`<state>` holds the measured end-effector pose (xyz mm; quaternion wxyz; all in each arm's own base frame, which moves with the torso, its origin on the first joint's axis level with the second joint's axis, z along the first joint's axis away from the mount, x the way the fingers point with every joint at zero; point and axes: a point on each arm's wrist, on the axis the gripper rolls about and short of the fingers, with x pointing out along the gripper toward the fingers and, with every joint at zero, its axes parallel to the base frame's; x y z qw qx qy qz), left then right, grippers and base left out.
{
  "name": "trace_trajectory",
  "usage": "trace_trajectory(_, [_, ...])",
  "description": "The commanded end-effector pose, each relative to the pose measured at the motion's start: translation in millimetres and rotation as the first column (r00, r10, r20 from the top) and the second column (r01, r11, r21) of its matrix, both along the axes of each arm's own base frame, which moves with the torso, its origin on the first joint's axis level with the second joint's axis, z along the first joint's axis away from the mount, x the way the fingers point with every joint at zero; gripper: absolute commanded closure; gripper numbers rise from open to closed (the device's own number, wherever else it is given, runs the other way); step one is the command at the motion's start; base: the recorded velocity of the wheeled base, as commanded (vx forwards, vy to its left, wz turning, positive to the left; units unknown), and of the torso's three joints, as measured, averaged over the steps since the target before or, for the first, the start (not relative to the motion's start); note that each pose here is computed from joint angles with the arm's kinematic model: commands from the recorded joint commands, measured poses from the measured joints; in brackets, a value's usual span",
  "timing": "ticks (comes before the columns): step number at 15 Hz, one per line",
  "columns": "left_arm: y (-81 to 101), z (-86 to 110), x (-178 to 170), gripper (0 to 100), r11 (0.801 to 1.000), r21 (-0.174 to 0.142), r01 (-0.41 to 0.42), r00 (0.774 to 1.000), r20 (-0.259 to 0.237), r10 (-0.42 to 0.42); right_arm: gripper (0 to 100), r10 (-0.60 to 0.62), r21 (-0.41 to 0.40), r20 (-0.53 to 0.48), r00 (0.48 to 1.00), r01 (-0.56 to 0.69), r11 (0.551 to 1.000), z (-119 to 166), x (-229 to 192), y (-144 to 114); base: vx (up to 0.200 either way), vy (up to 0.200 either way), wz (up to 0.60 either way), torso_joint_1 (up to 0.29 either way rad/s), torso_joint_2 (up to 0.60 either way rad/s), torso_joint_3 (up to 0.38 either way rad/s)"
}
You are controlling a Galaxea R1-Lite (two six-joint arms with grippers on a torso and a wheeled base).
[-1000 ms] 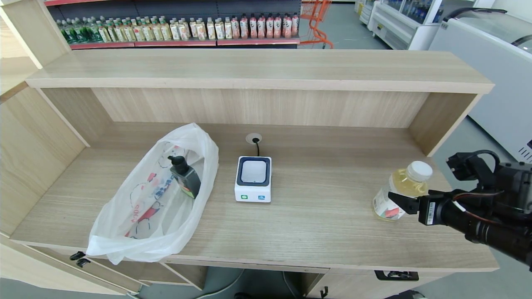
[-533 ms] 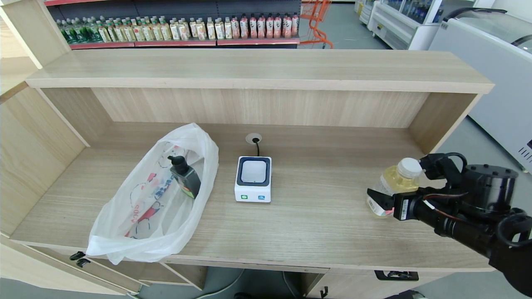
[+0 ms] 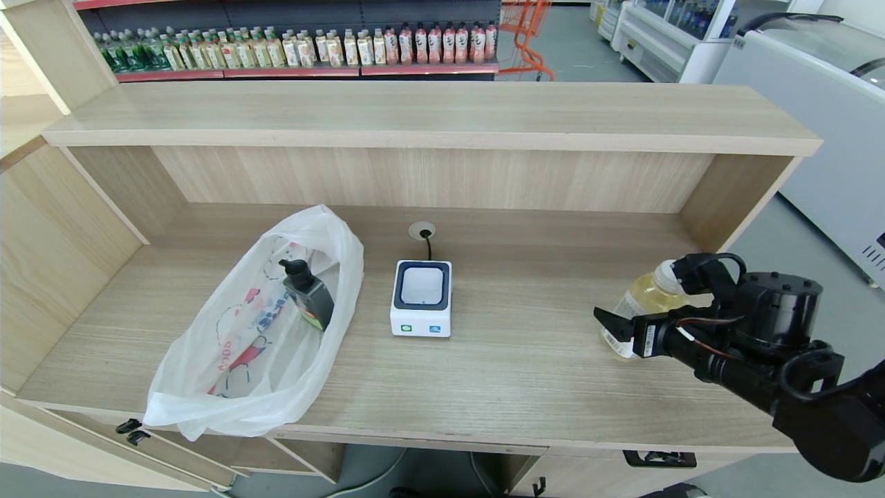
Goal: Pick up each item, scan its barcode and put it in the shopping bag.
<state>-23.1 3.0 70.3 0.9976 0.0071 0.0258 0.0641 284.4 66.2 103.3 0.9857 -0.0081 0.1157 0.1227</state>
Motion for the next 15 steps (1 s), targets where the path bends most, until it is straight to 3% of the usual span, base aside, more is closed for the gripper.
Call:
trace_trajectory(1, [0.0, 0.0, 0, 0, 1.000, 0.000, 0.000, 1.000, 0.000, 0.000, 0, 0.004, -0.006, -0.001, 1.000, -0.004, 1.000, -3, 7, 2, 0.000, 0.000, 0.00, 0.000, 0.00, 0.000])
trace_trajectory(4, [0.0, 0.0, 0, 0, 1.000, 0.000, 0.000, 1.000, 0.000, 0.000, 0, 0.081, 0.008, -0.011, 0.997, -0.081, 0.997, -7, 12, 5, 0.000, 0.000, 0.00, 0.000, 0.00, 0.000])
trace_trajectory(5, [0.0, 0.0, 0, 0, 1.000, 0.000, 0.000, 1.000, 0.000, 0.000, 100, 0.088, 0.002, 0.000, 0.996, -0.088, 0.996, -6, 15, 6, 0.000, 0.000, 0.00, 0.000, 0.00, 0.000])
trace_trajectory(11, [0.0, 0.0, 0, 0, 1.000, 0.000, 0.000, 1.000, 0.000, 0.000, 100, 0.109, -0.075, 0.028, 0.994, -0.106, 0.991, -7, 23, 7, 0.000, 0.000, 0.00, 0.000, 0.00, 0.000])
trace_trajectory(14, [0.0, 0.0, 0, 0, 1.000, 0.000, 0.000, 1.000, 0.000, 0.000, 100, 0.147, -0.028, 0.074, 0.986, -0.146, 0.989, 10, 21, 8, 0.000, 0.000, 0.00, 0.000, 0.00, 0.000])
trace_trajectory(15, [0.0, 0.0, 0, 0, 1.000, 0.000, 0.000, 1.000, 0.000, 0.000, 100, 0.180, 0.040, 0.111, 0.977, -0.185, 0.982, 38, 16, 7, 0.000, 0.000, 0.00, 0.000, 0.00, 0.000])
